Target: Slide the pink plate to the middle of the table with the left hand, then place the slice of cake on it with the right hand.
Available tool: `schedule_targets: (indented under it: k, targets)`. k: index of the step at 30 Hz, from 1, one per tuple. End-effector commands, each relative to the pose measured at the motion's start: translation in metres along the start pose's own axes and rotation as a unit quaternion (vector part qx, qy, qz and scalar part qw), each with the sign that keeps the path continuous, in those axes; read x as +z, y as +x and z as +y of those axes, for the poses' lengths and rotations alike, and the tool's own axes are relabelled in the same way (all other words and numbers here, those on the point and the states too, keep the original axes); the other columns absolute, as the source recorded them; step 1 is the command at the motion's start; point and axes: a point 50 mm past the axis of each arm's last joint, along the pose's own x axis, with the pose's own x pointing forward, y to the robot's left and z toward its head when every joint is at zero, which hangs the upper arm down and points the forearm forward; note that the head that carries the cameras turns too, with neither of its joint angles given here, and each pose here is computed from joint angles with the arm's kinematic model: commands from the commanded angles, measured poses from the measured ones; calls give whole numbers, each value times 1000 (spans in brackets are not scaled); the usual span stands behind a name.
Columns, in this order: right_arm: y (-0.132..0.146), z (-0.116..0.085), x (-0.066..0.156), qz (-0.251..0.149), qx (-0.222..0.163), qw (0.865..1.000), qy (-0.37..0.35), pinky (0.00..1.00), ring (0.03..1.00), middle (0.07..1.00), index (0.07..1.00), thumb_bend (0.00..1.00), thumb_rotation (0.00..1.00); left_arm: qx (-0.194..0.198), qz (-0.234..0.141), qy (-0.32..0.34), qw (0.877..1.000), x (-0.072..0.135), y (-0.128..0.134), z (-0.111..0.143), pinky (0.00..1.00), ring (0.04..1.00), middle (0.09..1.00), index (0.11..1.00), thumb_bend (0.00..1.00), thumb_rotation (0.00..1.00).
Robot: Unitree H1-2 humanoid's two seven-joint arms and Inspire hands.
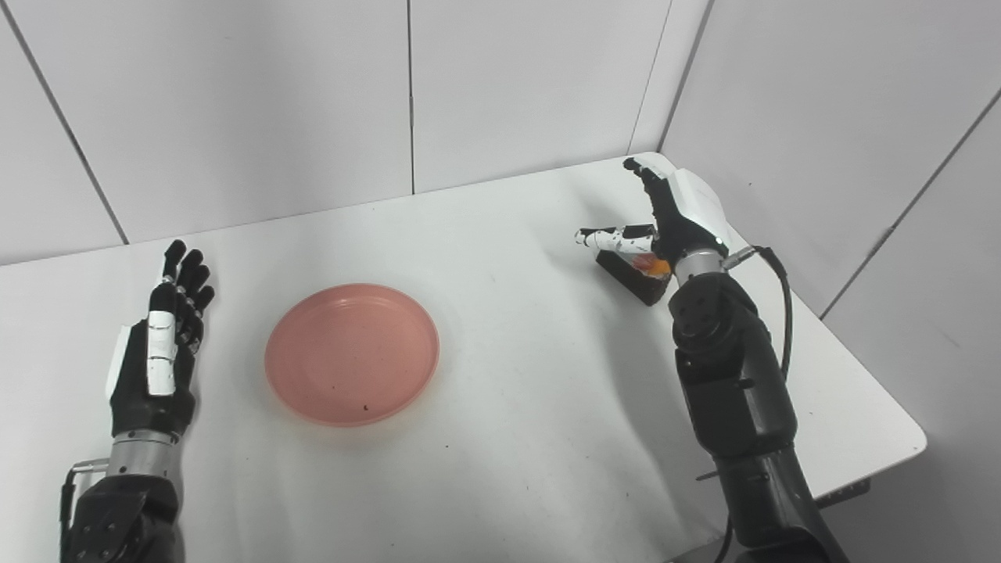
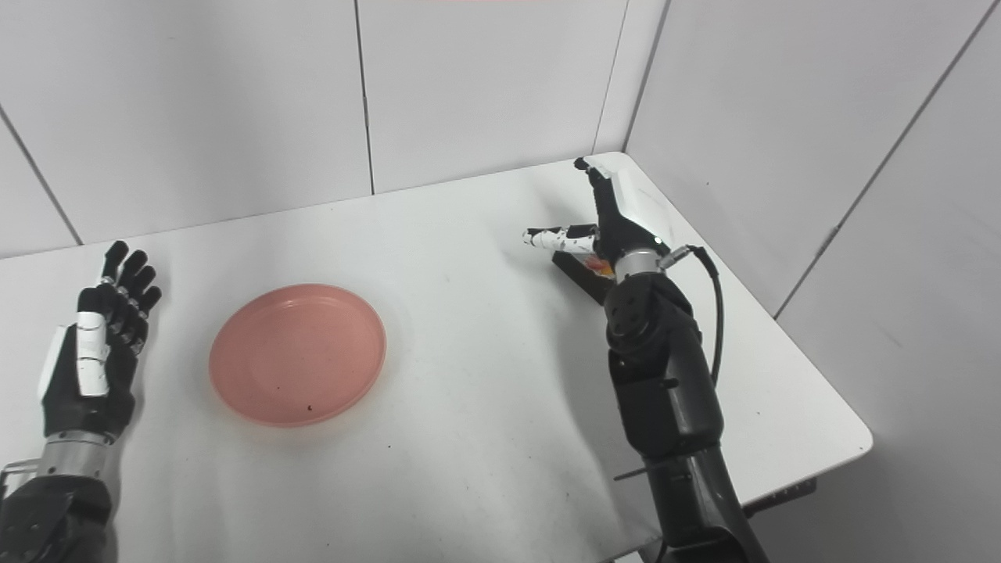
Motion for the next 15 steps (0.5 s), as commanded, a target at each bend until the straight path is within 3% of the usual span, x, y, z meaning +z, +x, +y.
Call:
schedule_targets:
  k: [1,10,13,14,15]
  targets:
    - [8,-17,10,-5,-21,1000,-1,646,800,877,869,879,294,18,60,-6,998,-36,-43,16,1000,1000,1000,1000,729,1000]
    - [12,-12,-3,38,-6,998,-59,616,799,855,851,911,230,22,56,-10,998,-34,-43,12,997,1000,1000,1000,716,1000]
    - [13,-13,-6,42,-7,996,-77,516,701,774,842,914,233,21,54,-13,998,-33,-44,10,997,1000,1000,1000,703,1000]
    - [13,-13,-7,44,-5,996,-78,366,513,625,844,910,227,20,54,-11,998,-33,-44,10,999,1000,1000,1000,699,1000]
    - [14,-13,-8,46,-1,996,-79,318,448,574,850,906,227,19,53,-9,998,-33,-44,10,999,1000,1000,1000,699,1000]
